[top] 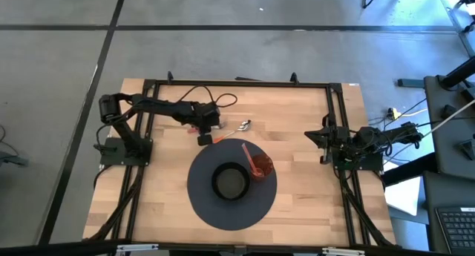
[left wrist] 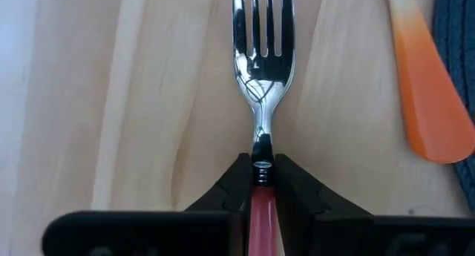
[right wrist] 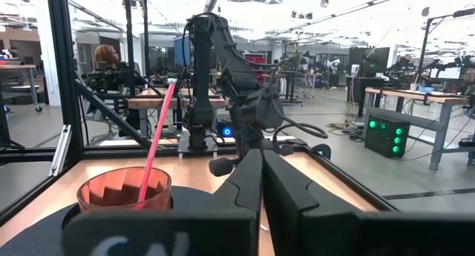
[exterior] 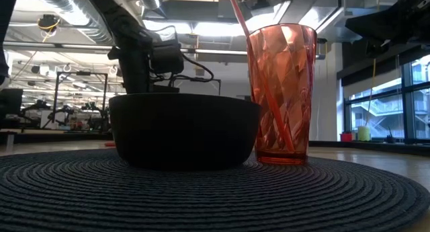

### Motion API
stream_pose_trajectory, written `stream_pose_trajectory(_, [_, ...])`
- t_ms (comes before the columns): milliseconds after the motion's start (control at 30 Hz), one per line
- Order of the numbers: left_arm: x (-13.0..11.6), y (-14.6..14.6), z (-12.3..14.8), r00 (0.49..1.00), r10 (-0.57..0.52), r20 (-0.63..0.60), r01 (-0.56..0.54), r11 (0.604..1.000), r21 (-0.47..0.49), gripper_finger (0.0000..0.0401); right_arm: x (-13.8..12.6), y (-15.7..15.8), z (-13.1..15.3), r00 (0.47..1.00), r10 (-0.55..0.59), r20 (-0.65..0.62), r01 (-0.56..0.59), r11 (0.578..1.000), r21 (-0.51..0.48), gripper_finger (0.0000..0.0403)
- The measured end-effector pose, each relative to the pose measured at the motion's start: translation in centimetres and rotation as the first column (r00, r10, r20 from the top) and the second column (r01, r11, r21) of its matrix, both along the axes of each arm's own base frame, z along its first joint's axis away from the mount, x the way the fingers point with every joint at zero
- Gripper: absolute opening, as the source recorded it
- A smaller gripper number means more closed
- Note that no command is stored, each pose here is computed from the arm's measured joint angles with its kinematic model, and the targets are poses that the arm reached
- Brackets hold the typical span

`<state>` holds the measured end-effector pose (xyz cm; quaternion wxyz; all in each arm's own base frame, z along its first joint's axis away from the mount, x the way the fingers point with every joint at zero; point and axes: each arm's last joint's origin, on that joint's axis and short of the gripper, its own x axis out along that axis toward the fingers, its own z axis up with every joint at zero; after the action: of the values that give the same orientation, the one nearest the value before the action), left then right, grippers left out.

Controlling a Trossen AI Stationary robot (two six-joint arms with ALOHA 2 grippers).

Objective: Pick & Place Utensil
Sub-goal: Put the pink fork into the bowl

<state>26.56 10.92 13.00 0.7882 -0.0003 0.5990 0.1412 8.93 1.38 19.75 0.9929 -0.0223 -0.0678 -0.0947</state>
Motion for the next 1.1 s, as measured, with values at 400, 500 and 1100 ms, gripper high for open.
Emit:
stream_pose_trajectory(400, [-0.7, -1.1, 3.8, 0.998, 0.026, 0.064, -0.034, 0.992, 0.120, 0.0030, 0.0, 0.0, 0.0, 1.000, -0.001, -0.001, 0.001, 1.000, -0.002, 0.0014])
stream_pose_trajectory(500, [-0.7, -2.1, 4.5, 0.997, -0.007, 0.081, -0.003, 0.992, 0.128, 0.0030, 0.0, 0.0, 0.0, 1.000, 0.000, -0.004, 0.000, 1.000, -0.001, 0.0014])
stream_pose_trajectory(1100, [-2.5, -12.8, 12.0, 0.926, -0.268, 0.266, 0.156, 0.913, 0.377, 0.0030, 0.0, 0.0, 0.0, 1.000, 0.001, -0.002, -0.001, 1.000, 0.008, 0.0014])
